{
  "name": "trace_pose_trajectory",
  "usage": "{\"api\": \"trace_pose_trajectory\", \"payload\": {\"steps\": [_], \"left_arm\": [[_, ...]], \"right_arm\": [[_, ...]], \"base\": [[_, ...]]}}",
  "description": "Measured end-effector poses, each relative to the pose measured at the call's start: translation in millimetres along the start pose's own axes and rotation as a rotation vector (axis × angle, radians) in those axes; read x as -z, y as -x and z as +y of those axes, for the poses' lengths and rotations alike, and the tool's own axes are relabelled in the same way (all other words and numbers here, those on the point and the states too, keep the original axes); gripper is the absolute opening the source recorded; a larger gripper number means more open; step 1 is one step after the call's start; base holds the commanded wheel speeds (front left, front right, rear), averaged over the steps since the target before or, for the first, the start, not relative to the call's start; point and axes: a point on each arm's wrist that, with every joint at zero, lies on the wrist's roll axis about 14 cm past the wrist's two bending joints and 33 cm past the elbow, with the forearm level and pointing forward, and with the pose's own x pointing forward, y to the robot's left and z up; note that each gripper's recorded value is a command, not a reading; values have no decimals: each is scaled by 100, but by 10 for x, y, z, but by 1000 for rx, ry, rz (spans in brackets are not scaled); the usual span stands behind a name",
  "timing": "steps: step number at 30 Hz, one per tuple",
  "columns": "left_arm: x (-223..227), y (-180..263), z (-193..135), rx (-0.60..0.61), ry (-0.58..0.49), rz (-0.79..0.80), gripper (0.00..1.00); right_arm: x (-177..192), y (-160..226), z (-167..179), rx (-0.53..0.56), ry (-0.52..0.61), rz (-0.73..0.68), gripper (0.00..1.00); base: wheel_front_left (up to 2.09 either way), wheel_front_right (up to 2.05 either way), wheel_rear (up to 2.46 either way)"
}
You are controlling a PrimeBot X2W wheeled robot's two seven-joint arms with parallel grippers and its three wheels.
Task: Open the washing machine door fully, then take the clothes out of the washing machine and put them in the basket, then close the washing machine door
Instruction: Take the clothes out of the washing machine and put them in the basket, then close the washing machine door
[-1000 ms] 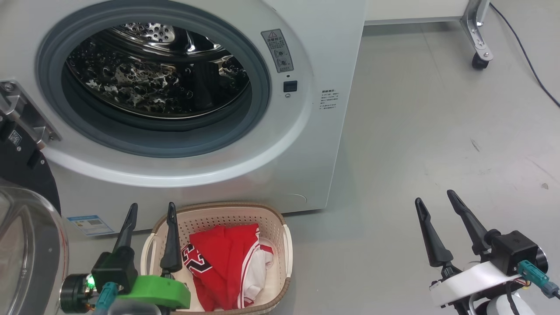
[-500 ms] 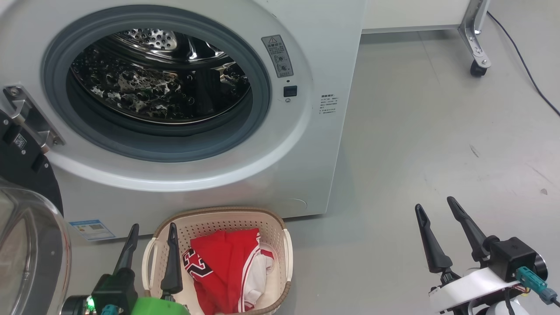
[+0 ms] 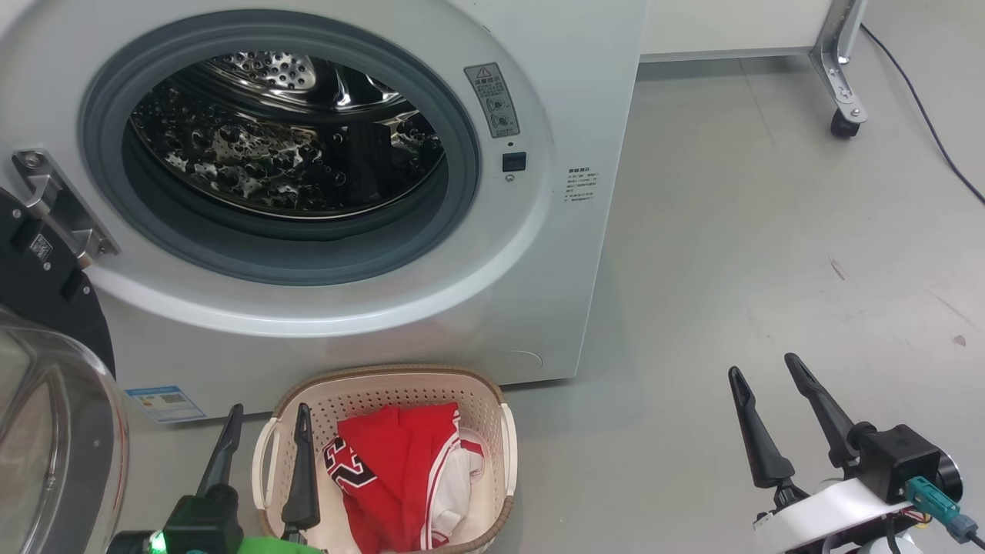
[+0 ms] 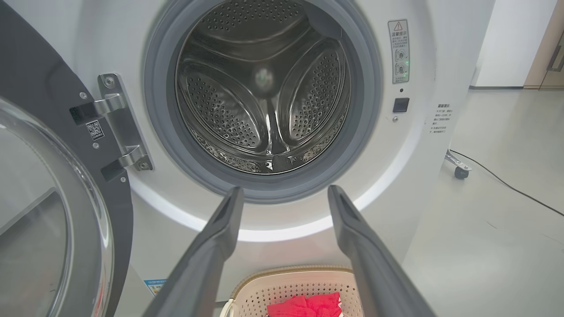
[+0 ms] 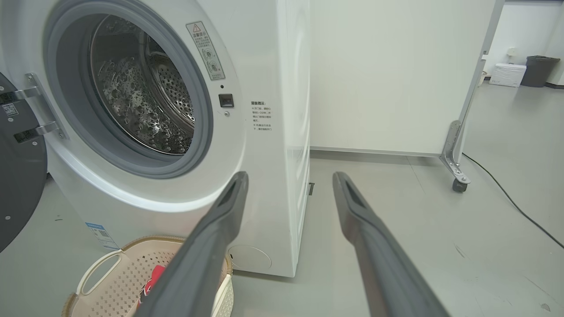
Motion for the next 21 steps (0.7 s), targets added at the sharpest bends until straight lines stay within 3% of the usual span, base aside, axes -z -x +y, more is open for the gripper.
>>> {"api": "trace_pose_trajectory", "payload": {"steps": [21], "left_arm": [[-13, 46, -93, 27, 4, 10, 100]], "right_arm": [[-29, 0, 4, 0, 6, -10, 100]], "base": [[0, 1, 0]]}}
